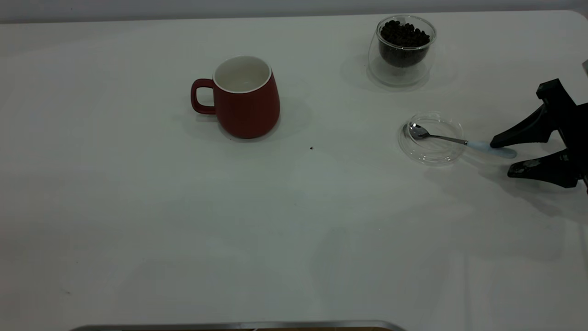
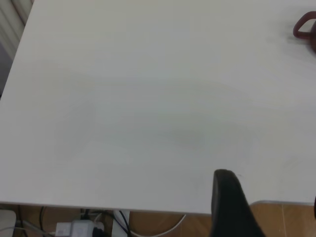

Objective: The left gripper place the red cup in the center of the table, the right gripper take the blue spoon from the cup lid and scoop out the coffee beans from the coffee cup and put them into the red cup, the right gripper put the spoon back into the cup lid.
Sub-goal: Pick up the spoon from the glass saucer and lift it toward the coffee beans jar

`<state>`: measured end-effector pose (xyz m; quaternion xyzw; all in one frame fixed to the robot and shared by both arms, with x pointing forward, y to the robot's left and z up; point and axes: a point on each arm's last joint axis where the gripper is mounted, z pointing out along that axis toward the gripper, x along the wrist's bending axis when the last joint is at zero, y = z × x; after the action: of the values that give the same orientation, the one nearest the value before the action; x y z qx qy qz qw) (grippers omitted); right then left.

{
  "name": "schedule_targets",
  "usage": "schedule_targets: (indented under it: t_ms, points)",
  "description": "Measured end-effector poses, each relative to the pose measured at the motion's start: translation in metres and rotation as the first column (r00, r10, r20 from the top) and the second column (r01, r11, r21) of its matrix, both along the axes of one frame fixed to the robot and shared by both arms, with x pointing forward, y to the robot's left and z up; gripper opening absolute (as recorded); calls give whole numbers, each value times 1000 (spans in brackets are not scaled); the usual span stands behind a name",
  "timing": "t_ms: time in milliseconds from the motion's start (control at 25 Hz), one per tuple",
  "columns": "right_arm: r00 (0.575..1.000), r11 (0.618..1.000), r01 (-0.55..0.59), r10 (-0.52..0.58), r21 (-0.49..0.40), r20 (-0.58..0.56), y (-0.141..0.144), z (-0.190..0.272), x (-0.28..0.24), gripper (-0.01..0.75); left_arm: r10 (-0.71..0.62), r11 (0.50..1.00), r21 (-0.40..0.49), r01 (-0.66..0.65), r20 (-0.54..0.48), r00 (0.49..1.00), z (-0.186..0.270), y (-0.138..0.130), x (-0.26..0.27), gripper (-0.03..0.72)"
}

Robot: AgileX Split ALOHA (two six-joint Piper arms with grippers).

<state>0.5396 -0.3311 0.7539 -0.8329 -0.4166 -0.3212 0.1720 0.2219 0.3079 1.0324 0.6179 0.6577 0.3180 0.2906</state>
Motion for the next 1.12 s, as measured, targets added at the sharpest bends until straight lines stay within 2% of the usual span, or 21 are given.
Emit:
schedule_targets:
  t_ms: [280, 880, 1120]
  points:
    - [1000, 1000, -15, 16, -16, 23, -1, 0, 1, 489, 0, 1000, 0, 0, 0, 1000, 0, 0, 0, 466]
    - [998, 999, -30, 29, 18, 55, 2, 3, 2, 238, 1, 1000, -2, -1, 0, 1000, 0, 0, 0, 466]
    - [997, 999, -34, 32, 29, 64, 3, 4, 2, 222, 1, 1000, -2, -1, 0, 1000, 0, 0, 0, 466]
